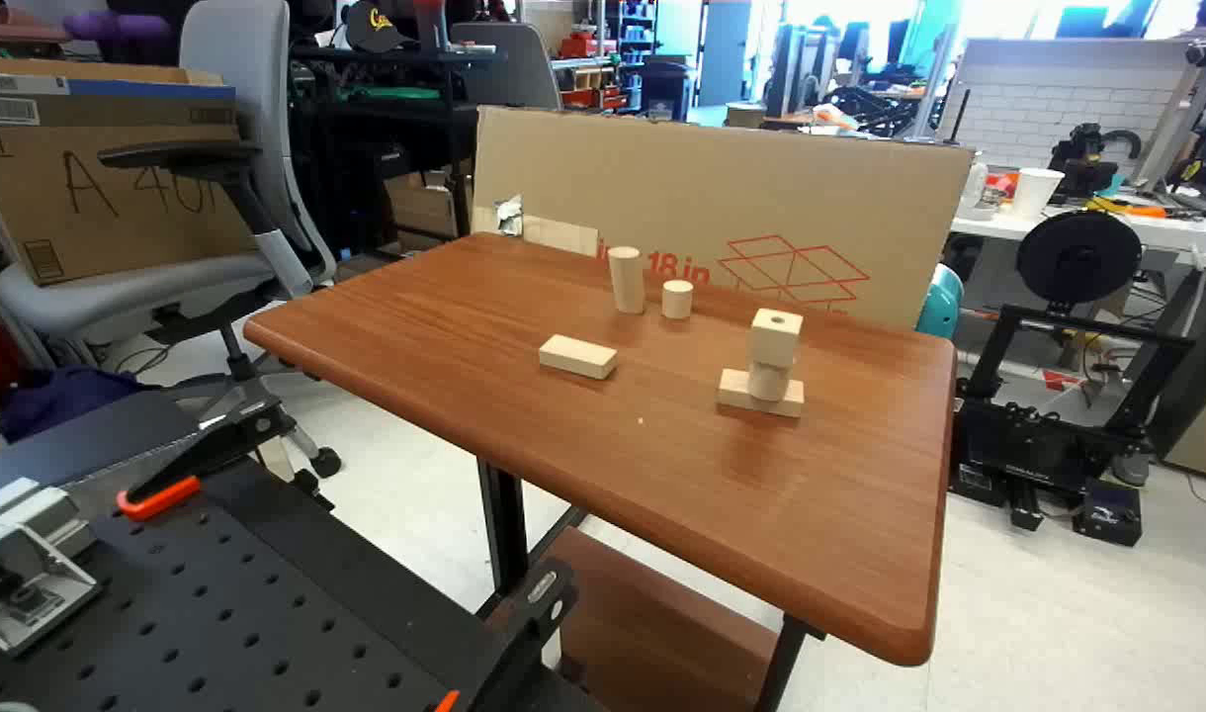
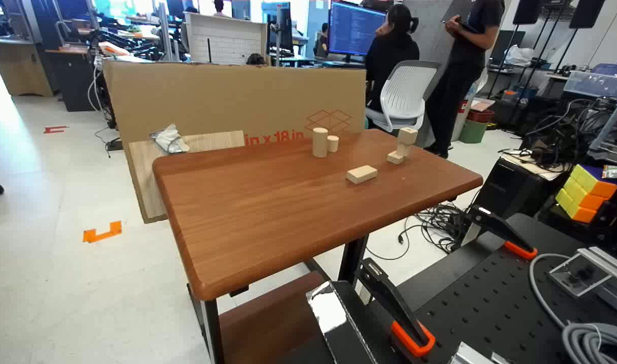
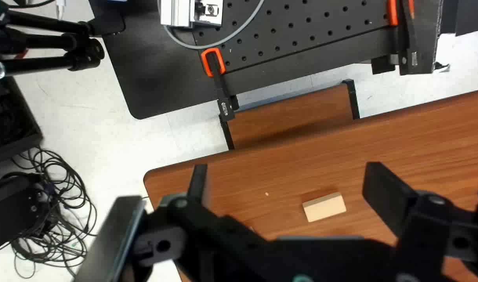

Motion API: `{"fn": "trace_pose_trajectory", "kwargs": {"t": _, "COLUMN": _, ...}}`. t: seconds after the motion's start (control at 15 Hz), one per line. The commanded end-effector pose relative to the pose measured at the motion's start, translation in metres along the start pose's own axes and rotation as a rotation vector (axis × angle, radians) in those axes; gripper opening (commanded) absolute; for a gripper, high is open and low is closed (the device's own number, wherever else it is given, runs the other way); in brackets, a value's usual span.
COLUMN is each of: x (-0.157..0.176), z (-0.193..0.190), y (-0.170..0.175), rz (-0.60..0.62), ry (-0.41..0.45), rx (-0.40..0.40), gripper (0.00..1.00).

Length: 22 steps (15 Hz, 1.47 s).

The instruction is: Put the block on the rectangle

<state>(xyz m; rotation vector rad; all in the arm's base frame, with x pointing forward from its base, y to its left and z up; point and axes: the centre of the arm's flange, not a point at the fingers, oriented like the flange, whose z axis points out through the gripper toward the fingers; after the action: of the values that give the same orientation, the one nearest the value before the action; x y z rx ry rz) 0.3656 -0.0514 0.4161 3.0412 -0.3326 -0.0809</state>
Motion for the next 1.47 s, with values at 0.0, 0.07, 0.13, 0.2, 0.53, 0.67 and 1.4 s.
{"fn": "trace_pose_trajectory", "kwargs": {"t": 0.0, "x": 0.000, "z": 0.000, "y": 0.000, "rz": 0.000, "ry": 0.000, "rx": 0.000, "gripper": 1.00}}
{"fn": "trace_pose_trajectory", "kwargs": {"t": 0.07, "x": 0.000, "z": 0.000, "y": 0.000, "rz": 0.000, "ry": 0.000, "rx": 0.000, "gripper": 1.00}}
{"fn": "trace_pose_trajectory", "kwargs": {"t": 0.13, "x": 0.000, "z": 0.000, "y": 0.000, "rz": 0.000, "ry": 0.000, "rx": 0.000, "gripper": 1.00}}
{"fn": "trace_pose_trajectory", "kwargs": {"t": 0.2, "x": 0.000, "z": 0.000, "y": 0.000, "rz": 0.000, "ry": 0.000, "rx": 0.000, "gripper": 1.00}}
{"fn": "trace_pose_trajectory", "kwargs": {"t": 0.53, "x": 0.000, "z": 0.000, "y": 0.000, "rz": 0.000, "ry": 0.000, "rx": 0.000, "gripper": 1.00}}
{"fn": "trace_pose_trajectory", "kwargs": {"t": 0.67, "x": 0.005, "z": -0.002, "y": 0.004, "rz": 0.017, "ry": 0.022, "rx": -0.003, "gripper": 1.00}}
{"fn": "trace_pose_trajectory", "kwargs": {"t": 1.4, "x": 0.075, "z": 0.000, "y": 0.051, "rz": -0.076, "ry": 0.062, "rx": -0.015, "gripper": 1.00}}
